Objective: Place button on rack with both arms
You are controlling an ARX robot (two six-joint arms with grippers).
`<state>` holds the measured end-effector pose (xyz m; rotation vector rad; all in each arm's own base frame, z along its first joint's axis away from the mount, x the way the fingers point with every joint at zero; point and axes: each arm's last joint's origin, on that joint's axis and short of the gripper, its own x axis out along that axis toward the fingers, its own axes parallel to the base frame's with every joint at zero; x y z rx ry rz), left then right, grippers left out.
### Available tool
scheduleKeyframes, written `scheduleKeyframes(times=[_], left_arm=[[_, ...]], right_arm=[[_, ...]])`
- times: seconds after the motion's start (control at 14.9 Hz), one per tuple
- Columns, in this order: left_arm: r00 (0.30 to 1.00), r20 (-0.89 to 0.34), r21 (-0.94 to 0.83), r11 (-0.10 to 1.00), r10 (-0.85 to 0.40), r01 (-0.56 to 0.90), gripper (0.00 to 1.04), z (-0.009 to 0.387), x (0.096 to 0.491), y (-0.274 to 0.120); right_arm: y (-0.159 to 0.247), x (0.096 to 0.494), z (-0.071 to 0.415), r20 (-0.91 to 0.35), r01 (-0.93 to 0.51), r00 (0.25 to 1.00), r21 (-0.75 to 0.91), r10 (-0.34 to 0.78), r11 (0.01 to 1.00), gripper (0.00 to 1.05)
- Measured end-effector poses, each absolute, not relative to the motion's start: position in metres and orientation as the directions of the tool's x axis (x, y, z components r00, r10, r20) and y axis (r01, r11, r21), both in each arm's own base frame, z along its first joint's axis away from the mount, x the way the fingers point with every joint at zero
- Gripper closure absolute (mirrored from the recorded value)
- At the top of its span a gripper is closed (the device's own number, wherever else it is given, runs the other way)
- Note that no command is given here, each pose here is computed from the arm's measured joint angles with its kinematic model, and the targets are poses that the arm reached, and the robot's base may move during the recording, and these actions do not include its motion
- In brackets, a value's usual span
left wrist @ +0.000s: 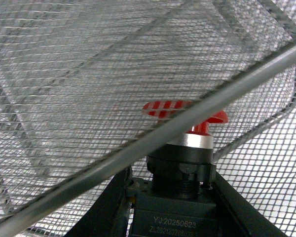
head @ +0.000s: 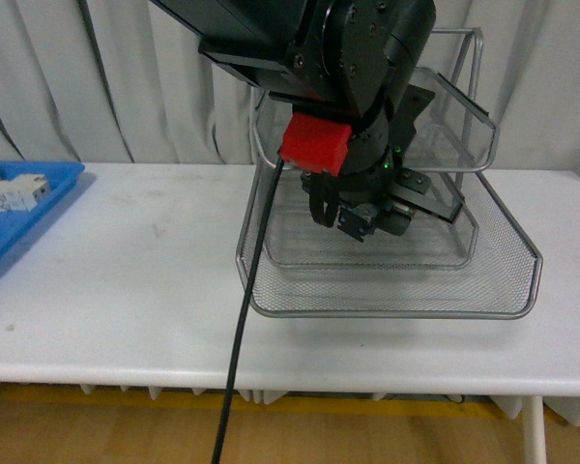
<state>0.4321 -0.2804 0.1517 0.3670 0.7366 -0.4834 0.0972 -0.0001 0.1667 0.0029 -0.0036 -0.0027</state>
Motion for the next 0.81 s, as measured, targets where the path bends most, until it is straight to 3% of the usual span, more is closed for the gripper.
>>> scheduleKeyframes(times=[0.4, 0.67, 0.81], left_arm=[[0.596, -0.727, 0.067, 0.828, -0.341, 0.556, 0.05, 0.154, 0.414, -0.269], [0.631, -0.667, 0.049, 0.822, -0.396, 0.568, 0.07, 0.188, 0.390, -0.256], [0.614, -0.636, 0.016, 0.787, -0.468, 0.617, 0.07, 0.202, 0.354, -0.238]], right_arm=[[0.000, 0.097, 0.167, 0.004, 0.003, 1.000, 0.002, -0.003, 1.000, 0.06], [0.000, 0.097, 0.167, 0.004, 0.003, 1.000, 0.002, -0.003, 1.000, 0.06], [0.000, 0.097, 0.167, 0.004, 0.002, 1.000, 0.003, -0.002, 1.000, 0.06]])
